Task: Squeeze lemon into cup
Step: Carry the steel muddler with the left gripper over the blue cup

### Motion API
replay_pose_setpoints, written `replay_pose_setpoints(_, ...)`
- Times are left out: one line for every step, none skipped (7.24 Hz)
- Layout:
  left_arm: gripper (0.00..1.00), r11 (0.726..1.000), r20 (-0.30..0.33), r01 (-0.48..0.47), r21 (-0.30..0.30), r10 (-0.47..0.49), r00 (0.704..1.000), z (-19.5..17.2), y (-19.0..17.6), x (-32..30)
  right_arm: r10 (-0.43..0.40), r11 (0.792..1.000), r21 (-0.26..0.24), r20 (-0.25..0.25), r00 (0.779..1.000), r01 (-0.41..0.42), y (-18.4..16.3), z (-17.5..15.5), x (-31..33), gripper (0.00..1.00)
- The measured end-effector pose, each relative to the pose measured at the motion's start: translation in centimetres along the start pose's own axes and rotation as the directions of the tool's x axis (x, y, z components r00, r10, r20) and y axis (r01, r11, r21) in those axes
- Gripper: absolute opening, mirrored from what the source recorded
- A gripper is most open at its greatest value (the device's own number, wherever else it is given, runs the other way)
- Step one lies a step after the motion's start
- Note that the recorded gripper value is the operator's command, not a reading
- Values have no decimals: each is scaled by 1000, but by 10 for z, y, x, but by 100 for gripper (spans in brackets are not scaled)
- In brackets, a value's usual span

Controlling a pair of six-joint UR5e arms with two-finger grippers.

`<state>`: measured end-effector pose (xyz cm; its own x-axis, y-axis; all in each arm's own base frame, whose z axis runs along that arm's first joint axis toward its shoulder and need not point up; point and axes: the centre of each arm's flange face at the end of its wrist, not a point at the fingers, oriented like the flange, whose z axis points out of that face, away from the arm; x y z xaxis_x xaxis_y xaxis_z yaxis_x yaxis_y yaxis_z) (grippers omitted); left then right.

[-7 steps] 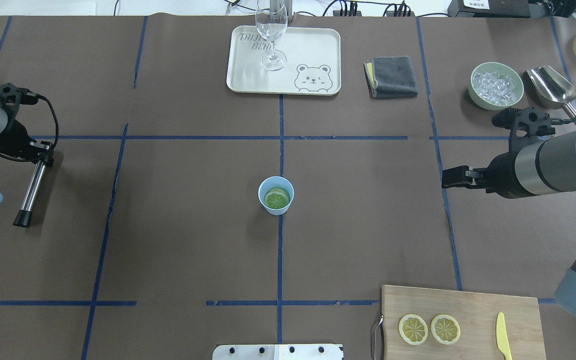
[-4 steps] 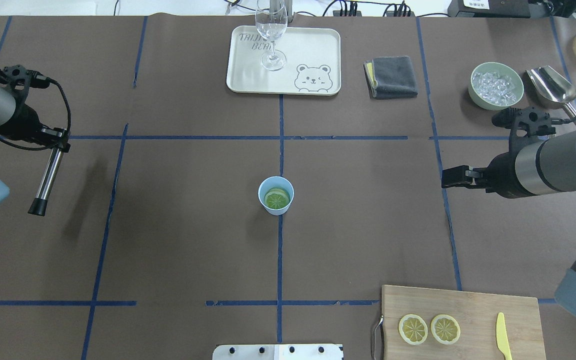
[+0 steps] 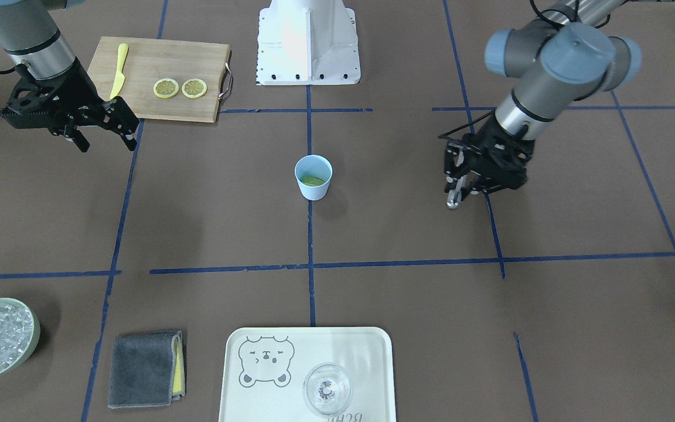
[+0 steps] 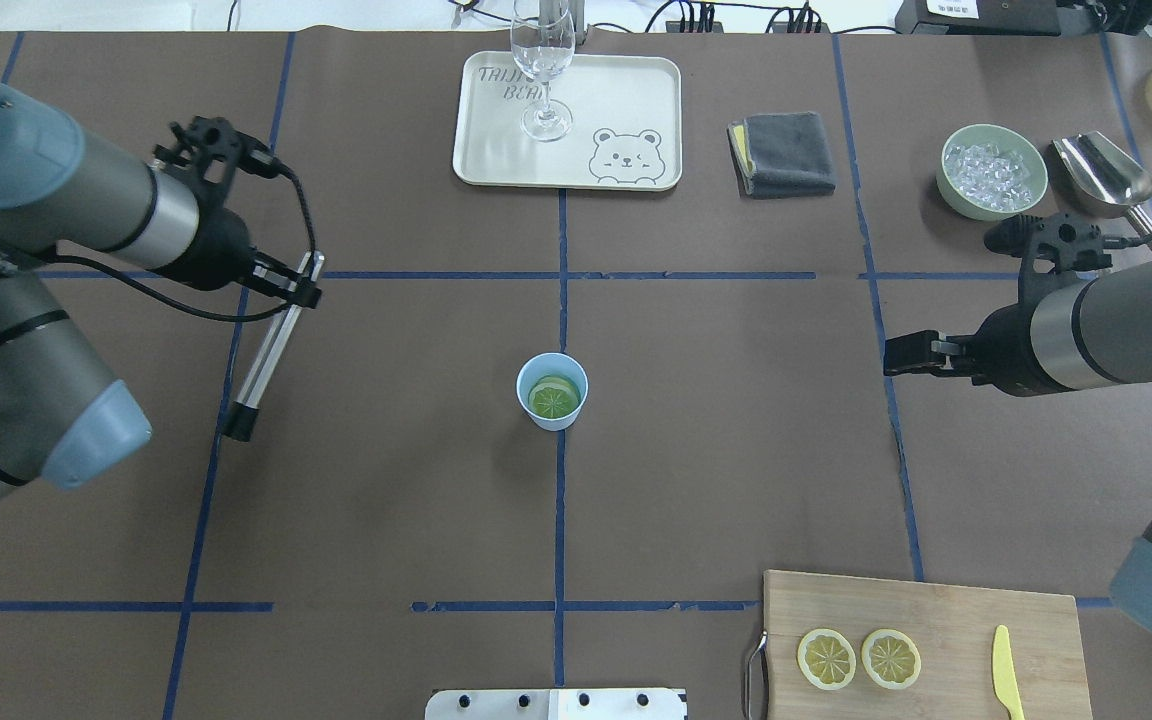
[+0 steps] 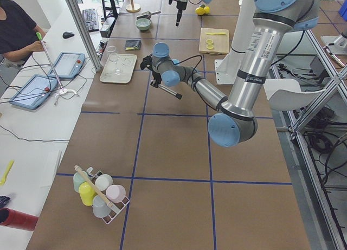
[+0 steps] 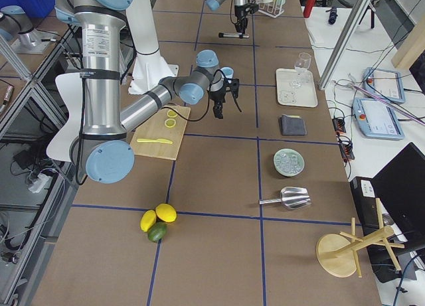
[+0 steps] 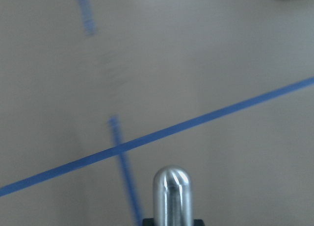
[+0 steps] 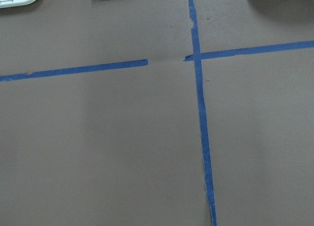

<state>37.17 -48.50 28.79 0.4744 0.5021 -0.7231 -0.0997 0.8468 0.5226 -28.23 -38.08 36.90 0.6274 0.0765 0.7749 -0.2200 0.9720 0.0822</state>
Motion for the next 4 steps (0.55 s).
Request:
replay_pose_setpoints(0,997,-27,-41,64,43,999,-8,-15,45,0,1000,1,1,1000,0,0,-1,0,100)
replay_pose_setpoints(0,984,-39,-82,158,89,995,-25,-26,81,-1,1000,2,2,1000,1,0,-1,-1,100)
replay_pose_setpoints(0,954,-36,-117,277,132,991,-39,-30,113,-1,1000,2,3,1000,1,0,-1,-1,100)
replay_pose_setpoints(0,897,-19,-136,420,159,987,-42,-27,139,0,1000,3,3,1000,0,0,-2,-1,100)
